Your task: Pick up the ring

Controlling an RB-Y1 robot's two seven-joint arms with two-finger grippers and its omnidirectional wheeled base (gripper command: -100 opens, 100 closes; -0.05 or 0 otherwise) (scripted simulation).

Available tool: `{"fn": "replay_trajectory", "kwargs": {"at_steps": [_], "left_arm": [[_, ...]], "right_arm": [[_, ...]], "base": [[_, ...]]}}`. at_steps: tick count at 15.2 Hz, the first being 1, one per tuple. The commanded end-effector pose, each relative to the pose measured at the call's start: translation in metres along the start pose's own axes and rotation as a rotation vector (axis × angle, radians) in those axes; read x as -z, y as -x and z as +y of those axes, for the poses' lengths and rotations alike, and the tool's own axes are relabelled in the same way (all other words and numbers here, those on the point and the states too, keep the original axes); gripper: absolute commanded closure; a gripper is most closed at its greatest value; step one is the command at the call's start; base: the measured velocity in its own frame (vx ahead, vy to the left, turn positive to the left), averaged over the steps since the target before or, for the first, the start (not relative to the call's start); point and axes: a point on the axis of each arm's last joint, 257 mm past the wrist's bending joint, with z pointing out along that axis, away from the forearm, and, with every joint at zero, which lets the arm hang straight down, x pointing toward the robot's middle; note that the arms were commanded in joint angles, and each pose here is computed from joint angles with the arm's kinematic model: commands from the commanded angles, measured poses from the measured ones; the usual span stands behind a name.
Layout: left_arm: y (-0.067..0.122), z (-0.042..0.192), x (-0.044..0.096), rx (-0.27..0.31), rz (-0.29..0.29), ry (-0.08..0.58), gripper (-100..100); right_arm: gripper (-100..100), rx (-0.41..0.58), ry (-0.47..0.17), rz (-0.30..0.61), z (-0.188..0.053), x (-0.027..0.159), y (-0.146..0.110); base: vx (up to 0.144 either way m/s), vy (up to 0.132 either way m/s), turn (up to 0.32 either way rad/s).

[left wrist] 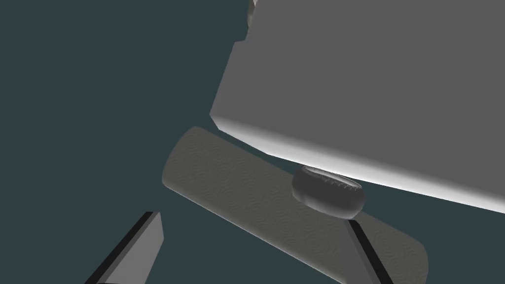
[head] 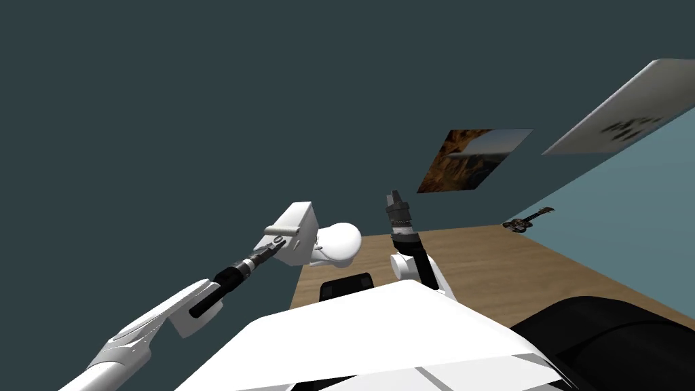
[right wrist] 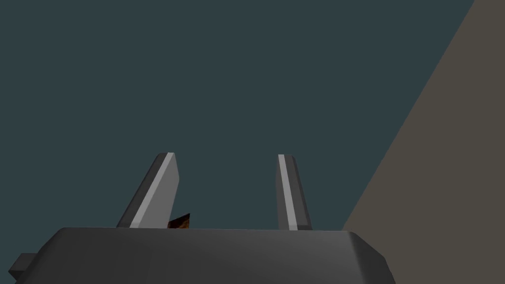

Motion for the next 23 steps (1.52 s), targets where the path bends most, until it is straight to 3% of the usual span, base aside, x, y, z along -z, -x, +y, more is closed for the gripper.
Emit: {"fn": "replay_trajectory", "kwargs": {"at_steps": [1,5,6,8,9,14,15,21,23], "left_arm": [[-0.004,0.027,0.005,-0.053,0.033,0.056,-100],[-0.006,0.068,0.015,-0.136,0.081,0.140,-100],[-0.004,0.054,0.010,-0.112,0.067,0.112,-100],[-0.006,0.058,0.009,-0.112,0.067,0.123,-100],[-0.006,0.058,0.009,-0.113,0.067,0.124,100],[-0.002,0.059,0.009,-0.115,0.061,0.127,100],[0.015,0.034,-0.005,-0.126,0.024,0.078,-100],[0.032,0.006,-0.019,-0.140,-0.014,0.029,-100],[0.045,-0.014,-0.028,-0.152,-0.042,-0.006,-100]], "right_arm": [[0,0.000,0.000,0.000,0.000,0.000,0.000],[0,0.000,0.000,0.000,0.000,0.000,0.000],[0,0.000,0.000,0.000,0.000,0.000,0.000],[0,0.000,0.000,0.000,0.000,0.000,0.000],[0,0.000,0.000,0.000,0.000,0.000,0.000],[0,0.000,0.000,0.000,0.000,0.000,0.000],[0,0.000,0.000,0.000,0.000,0.000,0.000],[0,0.000,0.000,0.000,0.000,0.000,0.000],[0,0.000,0.000,0.000,0.000,0.000,0.000]], "base": [[0.017,-0.003,-0.164],[0.022,-0.008,-0.146],[0.015,0.000,-0.051],[0.038,0.010,-0.073],[0.011,0.004,-0.003],[0.002,0.002,0.005],[0.051,-0.026,0.121],[0.129,-0.020,0.067],[0.137,-0.012,0.054]]}}
